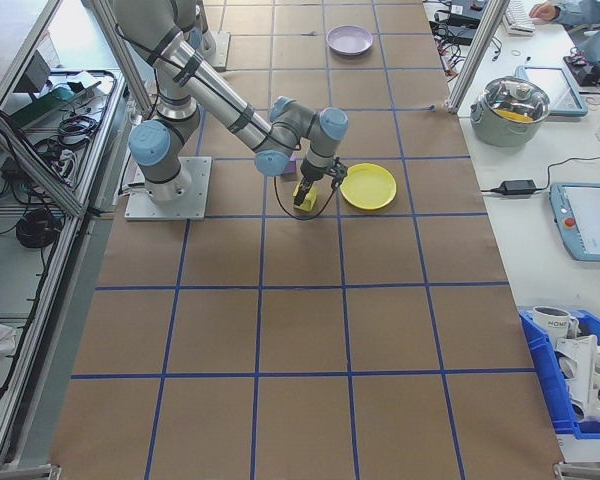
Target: Sort blocks by color into plates
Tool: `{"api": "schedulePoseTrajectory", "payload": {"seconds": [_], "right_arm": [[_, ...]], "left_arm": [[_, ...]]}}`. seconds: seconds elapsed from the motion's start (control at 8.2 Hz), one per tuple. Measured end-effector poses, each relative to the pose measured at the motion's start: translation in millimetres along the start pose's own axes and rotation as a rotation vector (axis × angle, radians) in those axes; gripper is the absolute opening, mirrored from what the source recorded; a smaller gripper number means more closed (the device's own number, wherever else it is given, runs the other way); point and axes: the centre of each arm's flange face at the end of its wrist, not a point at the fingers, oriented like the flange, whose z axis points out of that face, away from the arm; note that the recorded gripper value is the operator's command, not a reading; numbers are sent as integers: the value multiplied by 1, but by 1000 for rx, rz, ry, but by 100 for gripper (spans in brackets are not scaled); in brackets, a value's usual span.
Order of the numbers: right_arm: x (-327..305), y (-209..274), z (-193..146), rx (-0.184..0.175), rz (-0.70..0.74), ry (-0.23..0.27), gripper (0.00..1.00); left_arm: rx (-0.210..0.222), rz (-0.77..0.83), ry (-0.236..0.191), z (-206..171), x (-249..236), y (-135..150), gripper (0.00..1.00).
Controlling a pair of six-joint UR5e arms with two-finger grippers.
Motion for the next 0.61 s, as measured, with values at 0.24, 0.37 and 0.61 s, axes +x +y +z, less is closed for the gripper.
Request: {"api": "schedulePoseTrajectory", "payload": {"seconds": [0.24, 0.37, 0.61], "right_arm": [[-1, -4, -5, 7, -12, -5, 0], [-1, -8, -15, 17, -15, -10, 0], [-13, -26, -63, 49, -46, -27, 0]], "left_arm": [[-5, 0, 1, 3, 0, -2, 100], [-7, 0, 2, 4, 0, -2, 100], [-9, 0, 1, 5, 0, -2, 100]]}}
